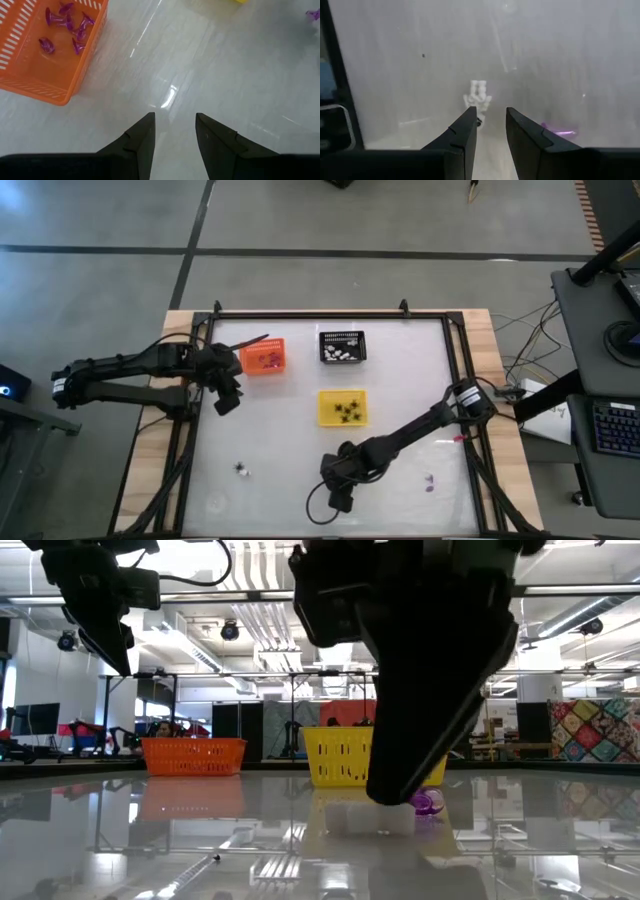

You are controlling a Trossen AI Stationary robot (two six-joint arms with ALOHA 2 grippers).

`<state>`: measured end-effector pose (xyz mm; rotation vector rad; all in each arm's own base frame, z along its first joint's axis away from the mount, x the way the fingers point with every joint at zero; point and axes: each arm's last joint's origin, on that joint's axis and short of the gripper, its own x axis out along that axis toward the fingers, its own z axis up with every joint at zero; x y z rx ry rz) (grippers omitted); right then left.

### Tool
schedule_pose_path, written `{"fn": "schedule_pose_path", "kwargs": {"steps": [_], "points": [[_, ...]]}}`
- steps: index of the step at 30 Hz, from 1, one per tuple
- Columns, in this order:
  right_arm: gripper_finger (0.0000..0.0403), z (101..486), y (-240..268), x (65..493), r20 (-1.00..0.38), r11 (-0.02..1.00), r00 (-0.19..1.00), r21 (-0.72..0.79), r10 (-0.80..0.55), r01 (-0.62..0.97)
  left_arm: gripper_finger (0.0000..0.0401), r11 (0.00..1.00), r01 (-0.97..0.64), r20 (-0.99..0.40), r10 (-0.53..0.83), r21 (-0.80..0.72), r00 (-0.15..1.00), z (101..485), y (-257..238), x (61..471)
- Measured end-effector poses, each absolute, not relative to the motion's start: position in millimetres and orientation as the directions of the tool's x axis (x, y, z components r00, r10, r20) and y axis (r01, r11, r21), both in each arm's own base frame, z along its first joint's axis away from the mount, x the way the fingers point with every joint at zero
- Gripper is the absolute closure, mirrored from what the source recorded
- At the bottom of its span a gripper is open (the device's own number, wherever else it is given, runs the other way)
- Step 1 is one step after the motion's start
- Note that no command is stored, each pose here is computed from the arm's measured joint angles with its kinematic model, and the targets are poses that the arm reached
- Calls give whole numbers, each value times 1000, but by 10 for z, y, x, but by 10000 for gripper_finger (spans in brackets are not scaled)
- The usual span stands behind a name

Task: Sort Halloween decoration
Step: Put the white skeleton toy into the black bin

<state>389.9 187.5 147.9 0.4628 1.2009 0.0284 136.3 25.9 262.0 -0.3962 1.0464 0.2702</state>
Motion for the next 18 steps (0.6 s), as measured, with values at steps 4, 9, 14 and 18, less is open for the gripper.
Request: {"fn": "schedule_pose_path", "kwargs": {"steps": [4, 9, 14, 18], "points": [[310, 1423, 1890, 3870, -881, 892, 385, 383, 275, 240, 278, 897, -400, -878, 29, -188, 478, 2621, 259, 1363], [310, 1420, 1913, 3860, -879, 892, 385, 387, 280, 234, 278, 897, -400, -878, 29, -188, 477, 2619, 260, 1365], [310, 1418, 1947, 3865, -868, 880, 395, 412, 302, 234, 278, 897, -401, -879, 29, -188, 476, 2618, 260, 1367], [314, 1329, 1969, 3873, -873, 882, 381, 409, 304, 234, 278, 896, -402, -879, 30, -187, 476, 2617, 261, 1368]]}}
